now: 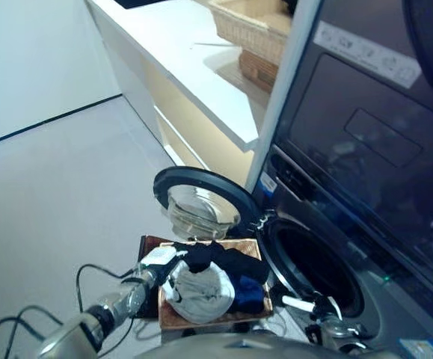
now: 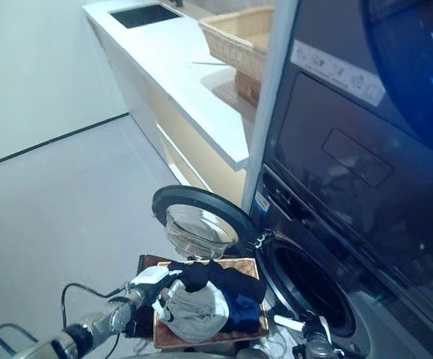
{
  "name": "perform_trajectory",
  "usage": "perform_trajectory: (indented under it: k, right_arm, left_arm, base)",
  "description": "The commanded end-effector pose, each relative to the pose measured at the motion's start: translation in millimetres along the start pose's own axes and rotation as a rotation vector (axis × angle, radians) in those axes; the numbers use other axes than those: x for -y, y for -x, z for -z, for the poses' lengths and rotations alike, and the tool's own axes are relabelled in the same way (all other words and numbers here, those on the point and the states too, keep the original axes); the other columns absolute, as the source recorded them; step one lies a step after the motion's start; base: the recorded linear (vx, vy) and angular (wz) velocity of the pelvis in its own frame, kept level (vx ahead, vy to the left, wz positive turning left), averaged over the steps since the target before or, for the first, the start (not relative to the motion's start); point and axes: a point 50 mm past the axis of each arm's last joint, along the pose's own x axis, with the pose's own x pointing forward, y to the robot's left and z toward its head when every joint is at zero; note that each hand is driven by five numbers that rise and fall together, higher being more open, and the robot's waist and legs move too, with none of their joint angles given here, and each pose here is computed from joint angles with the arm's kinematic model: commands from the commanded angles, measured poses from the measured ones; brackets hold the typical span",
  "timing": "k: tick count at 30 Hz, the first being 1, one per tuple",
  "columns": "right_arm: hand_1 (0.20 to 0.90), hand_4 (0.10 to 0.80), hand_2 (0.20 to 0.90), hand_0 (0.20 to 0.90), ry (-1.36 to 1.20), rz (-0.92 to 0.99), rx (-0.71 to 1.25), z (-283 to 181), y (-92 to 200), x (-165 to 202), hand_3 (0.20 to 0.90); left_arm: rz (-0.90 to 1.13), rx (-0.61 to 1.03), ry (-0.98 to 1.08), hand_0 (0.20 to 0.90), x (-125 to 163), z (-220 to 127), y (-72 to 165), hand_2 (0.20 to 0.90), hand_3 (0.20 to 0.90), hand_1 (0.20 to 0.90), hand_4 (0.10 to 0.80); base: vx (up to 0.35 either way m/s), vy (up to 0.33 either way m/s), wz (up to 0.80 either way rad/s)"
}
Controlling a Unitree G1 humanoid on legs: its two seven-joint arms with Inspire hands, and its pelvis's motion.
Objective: Pick up the clothes and place them into the washing machine
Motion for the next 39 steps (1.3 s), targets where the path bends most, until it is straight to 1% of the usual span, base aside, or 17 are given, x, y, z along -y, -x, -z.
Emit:
perform_trajectory:
  k: [1,6,9,13,17,23,30,36,39]
  right_arm:
    - [0.9,0.8,0.9,0.9,-0.041,0.066,0.079,-13.7,-2.3,15.1,0.9]
    - [0.9,0.8,0.9,0.9,-0.044,0.07,0.083,-8.6,-0.8,17.0,0.9]
    - [0.9,0.8,0.9,0.9,-0.044,0.073,0.108,-13.3,-1.1,17.4,0.9]
    - [0.9,0.8,0.9,0.9,-0.04,0.082,0.121,-20.5,-2.5,17.8,0.9]
    - [0.9,0.8,0.9,0.9,-0.033,0.083,0.13,-25.9,-3.4,15.9,0.9]
    - [0.9,0.8,0.9,0.9,-0.025,0.084,0.19,-44.2,-5.0,14.2,0.9]
    - [0.9,0.8,0.9,0.9,-0.05,0.106,0.261,-70.8,-6.3,14.5,0.9]
    - [0.9,0.8,0.9,0.9,-0.071,0.099,0.31,-87.3,-5.7,10.1,0.9]
    - [0.9,0.8,0.9,0.9,-0.078,0.09,0.334,-96.1,-5.0,5.5,0.9]
  left_arm:
    - [-0.142,0.153,-0.155,0.9,-35.8,-11.4,-5.1,0.9,0.9,0.9,0.8]
    - [-0.127,0.244,-0.341,0.9,-34.6,-14.4,-1.5,0.9,0.9,0.9,0.8]
    - [-0.116,0.284,-0.389,0.9,-33.6,-20.3,-2.8,0.9,0.9,0.9,0.8]
    - [-0.1,0.26,-0.304,0.9,-25.5,-24.9,-5.5,0.9,0.9,0.9,0.8]
    - [-0.08,0.192,-0.14,0.9,-11.1,-27.3,-7.7,0.9,0.9,0.9,0.8]
    - [-0.095,0.21,-0.145,0.9,-17.7,-34.6,-13.1,0.9,0.9,0.9,0.8]
    - [-0.106,0.141,-0.098,0.9,-25.5,-33.0,-21.4,0.9,0.9,0.9,0.8]
    - [-0.131,0.122,-0.117,0.9,-35.1,-35.5,-27.6,0.9,0.9,0.9,0.8]
    - [-0.134,0.073,-0.116,0.9,-36.8,-30.4,-29.4,0.9,0.9,0.9,0.8]
  base:
    - [0.017,0.03,-0.24]
    - [0.014,0.037,-0.07]
    - [-0.046,0.059,-0.09]
    - [-0.051,0.039,-0.15]
    - [-0.042,0.022,-0.12]
    - [-0.094,-0.002,0.01]
    - [-0.111,-0.022,0.09]
    - [-0.057,-0.018,0.03]
    - [-0.013,-0.011,-0.08]
